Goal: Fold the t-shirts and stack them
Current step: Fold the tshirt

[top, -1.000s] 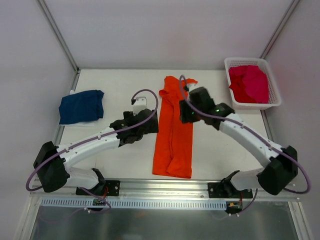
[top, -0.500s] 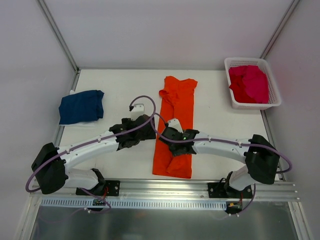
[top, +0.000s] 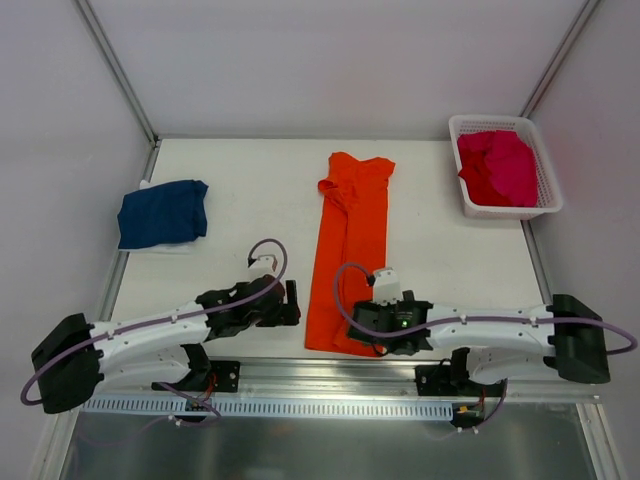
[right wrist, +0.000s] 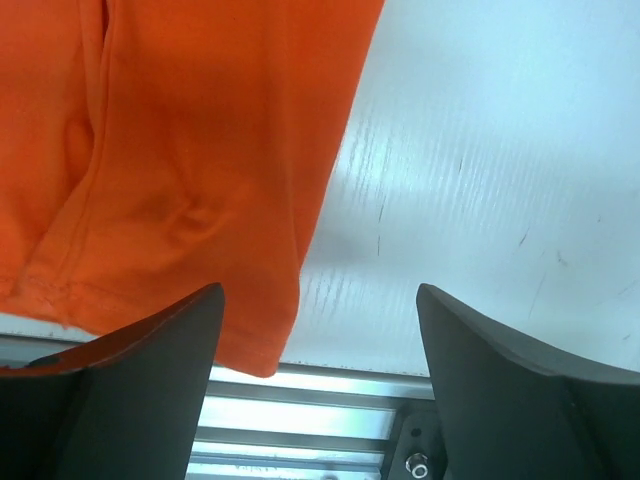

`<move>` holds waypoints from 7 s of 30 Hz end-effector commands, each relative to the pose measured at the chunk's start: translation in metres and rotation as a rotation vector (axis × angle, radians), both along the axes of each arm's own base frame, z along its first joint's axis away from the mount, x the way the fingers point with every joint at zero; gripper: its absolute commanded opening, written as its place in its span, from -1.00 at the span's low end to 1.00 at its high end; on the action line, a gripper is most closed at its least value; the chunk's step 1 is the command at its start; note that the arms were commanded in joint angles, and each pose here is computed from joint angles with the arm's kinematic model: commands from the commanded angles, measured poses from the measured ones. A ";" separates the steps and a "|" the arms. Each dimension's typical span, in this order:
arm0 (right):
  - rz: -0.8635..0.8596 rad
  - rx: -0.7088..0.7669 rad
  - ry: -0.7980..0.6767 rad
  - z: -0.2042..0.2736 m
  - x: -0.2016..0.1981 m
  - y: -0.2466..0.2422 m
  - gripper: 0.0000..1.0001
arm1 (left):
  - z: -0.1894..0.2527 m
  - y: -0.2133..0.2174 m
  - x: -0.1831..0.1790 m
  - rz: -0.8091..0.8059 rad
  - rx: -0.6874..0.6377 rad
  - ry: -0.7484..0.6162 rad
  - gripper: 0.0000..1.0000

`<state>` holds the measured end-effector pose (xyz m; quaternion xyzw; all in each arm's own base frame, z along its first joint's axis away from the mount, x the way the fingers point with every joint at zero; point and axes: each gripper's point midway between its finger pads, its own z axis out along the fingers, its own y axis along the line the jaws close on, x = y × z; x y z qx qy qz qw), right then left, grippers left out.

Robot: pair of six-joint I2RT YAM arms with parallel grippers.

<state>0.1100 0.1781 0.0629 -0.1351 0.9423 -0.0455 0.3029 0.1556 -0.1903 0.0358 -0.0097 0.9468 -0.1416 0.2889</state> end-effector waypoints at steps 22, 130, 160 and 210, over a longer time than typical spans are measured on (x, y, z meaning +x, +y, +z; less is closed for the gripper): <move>-0.199 0.582 -0.245 -0.015 -0.052 0.020 0.77 | -0.005 -0.037 -0.065 -0.071 -0.571 -0.001 0.98; -0.103 0.291 -0.446 0.011 0.039 0.044 -0.99 | 0.039 -0.091 0.018 -0.143 -0.216 -0.132 -1.00; -0.116 0.159 -0.382 0.022 0.178 0.049 -0.99 | 0.060 -0.118 0.155 -0.124 -0.191 -0.157 -1.00; -0.272 0.112 -0.521 0.134 0.376 -0.020 0.03 | 0.146 -0.133 0.362 -0.142 -0.352 -0.330 0.75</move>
